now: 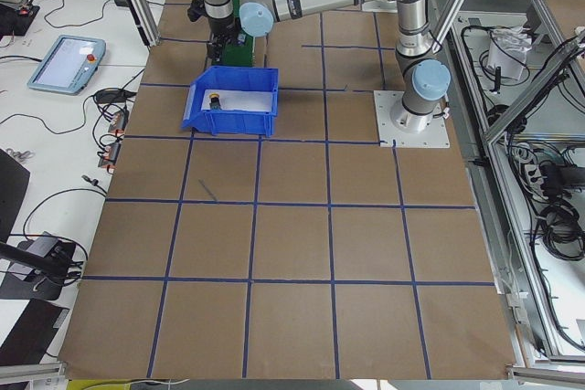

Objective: Transport two buttons from left to right
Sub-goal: 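Release the red button on the belt and raise the left gripper, then lower the left gripper into the bin and grasp the yellow button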

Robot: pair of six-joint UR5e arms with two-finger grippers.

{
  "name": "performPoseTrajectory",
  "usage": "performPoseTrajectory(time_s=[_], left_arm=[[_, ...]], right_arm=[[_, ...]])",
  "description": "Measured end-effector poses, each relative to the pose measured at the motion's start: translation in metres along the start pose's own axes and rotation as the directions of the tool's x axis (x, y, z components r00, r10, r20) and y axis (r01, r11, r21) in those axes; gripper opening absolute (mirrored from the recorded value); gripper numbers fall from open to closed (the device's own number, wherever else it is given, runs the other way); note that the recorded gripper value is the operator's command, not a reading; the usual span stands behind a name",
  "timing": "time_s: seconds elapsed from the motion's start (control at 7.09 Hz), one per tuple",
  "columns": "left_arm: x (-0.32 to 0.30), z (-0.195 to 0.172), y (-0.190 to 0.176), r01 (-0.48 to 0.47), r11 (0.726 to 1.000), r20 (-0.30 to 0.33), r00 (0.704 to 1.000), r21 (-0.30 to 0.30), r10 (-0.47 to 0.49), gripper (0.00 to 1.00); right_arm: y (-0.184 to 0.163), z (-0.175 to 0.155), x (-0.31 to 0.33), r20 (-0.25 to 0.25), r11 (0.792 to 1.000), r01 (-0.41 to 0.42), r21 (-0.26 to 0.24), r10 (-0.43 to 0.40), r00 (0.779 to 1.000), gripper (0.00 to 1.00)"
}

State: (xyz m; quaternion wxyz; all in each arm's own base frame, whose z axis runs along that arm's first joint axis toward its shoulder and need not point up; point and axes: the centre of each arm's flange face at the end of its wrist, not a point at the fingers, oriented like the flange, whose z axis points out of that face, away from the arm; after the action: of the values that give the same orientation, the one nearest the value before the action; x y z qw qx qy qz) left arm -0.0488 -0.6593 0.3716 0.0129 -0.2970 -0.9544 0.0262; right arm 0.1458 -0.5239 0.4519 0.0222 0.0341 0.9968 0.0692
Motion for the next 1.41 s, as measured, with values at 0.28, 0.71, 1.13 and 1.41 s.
performPoseTrajectory(time_s=[0.28,0.71,1.13,1.41], left_arm=[[-0.037,0.031,0.005,-0.262,0.965,0.005,0.965,-0.009,0.262,1.0],[-0.064,0.097,-0.01,-0.537,0.841,0.055,0.839,-0.071,0.541,1.0],[-0.074,0.14,-0.018,-0.604,0.792,0.083,0.788,-0.088,0.611,0.96],[-0.072,0.152,-0.017,-0.609,0.788,0.066,0.786,-0.092,0.615,0.92]], right_arm=[[0.0,0.0,0.0,-0.001,1.0,0.0,-0.001,0.0,1.0,1.0],[0.002,0.0,-0.001,-0.006,1.0,-0.029,-0.003,0.029,1.0,1.0],[0.003,-0.002,-0.002,-0.007,0.998,-0.066,0.002,0.066,0.998,1.0],[0.003,-0.002,-0.002,-0.007,0.998,-0.065,-0.001,0.065,0.998,1.0]])
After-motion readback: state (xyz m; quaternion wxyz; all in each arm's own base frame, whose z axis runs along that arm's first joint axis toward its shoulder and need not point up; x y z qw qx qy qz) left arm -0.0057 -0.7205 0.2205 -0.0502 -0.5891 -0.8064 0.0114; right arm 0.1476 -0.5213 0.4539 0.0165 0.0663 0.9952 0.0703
